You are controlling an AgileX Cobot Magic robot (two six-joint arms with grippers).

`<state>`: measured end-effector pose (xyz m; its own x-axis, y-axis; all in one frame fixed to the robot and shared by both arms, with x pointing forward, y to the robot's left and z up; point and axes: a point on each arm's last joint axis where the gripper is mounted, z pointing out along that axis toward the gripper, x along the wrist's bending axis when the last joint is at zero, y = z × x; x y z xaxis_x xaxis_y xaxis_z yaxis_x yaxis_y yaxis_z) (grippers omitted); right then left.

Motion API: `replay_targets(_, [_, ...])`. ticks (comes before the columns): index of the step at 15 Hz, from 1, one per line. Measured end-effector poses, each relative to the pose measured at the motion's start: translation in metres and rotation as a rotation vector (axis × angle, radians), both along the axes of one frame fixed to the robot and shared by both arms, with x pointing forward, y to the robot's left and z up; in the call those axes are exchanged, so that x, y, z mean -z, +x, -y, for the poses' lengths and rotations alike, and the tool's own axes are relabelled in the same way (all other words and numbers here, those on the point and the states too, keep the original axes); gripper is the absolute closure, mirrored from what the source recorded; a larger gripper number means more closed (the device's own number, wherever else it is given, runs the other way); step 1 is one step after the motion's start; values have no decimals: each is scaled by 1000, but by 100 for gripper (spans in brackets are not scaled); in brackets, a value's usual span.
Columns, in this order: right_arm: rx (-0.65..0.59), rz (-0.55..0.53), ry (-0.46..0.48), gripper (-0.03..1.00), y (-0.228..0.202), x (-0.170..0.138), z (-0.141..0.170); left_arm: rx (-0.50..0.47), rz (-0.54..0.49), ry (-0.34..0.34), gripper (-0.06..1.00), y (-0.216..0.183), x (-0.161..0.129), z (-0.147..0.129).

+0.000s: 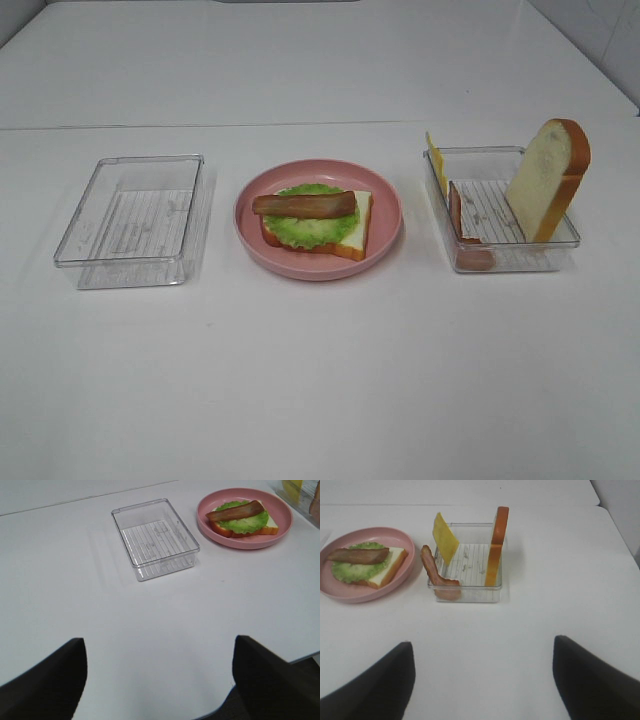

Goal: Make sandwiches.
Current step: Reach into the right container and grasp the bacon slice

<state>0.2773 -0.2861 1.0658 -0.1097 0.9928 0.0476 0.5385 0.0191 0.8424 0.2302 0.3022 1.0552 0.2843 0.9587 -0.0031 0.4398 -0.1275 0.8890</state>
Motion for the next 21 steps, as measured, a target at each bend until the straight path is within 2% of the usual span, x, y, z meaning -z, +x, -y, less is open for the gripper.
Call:
replay_targets(2, [-7,-72,63,24,49,-8,-1,-7,2,-14,19,3,3,1])
replay_targets(5, [-70,-204,74,24,114,-21,-3,-7,7,-15,19,3,3,1])
replay_targets(7, [-119,-336,101,24,163,-23,-5,-7,7,-14,19,3,3,1])
replay_targets(12, [-201,-522,196,25,246,-26,-12,-7,7,-14,19,3,3,1])
replay_targets(13, [-224,-537,188,25,261,-25,-18,-7,7,-14,19,3,3,1])
replay_targets(14, [-292,-590,142,25,284,-14,-46,-7,7,-14,19,3,3,1])
replay_targets(16, [-313,-656,96,25,303,-3,-77,-7,7,-14,19,3,3,1])
replay_targets(17, [-317,-688,82,25,307,2,-83,-7,7,-14,19,3,3,1])
replay_targets(19, [-288,-821,56,26,322,22,-100,-7,7,-14,19,3,3,1])
replay_targets(21, [-252,-931,45,29,339,41,-105,-7,7,-14,19,3,3,1])
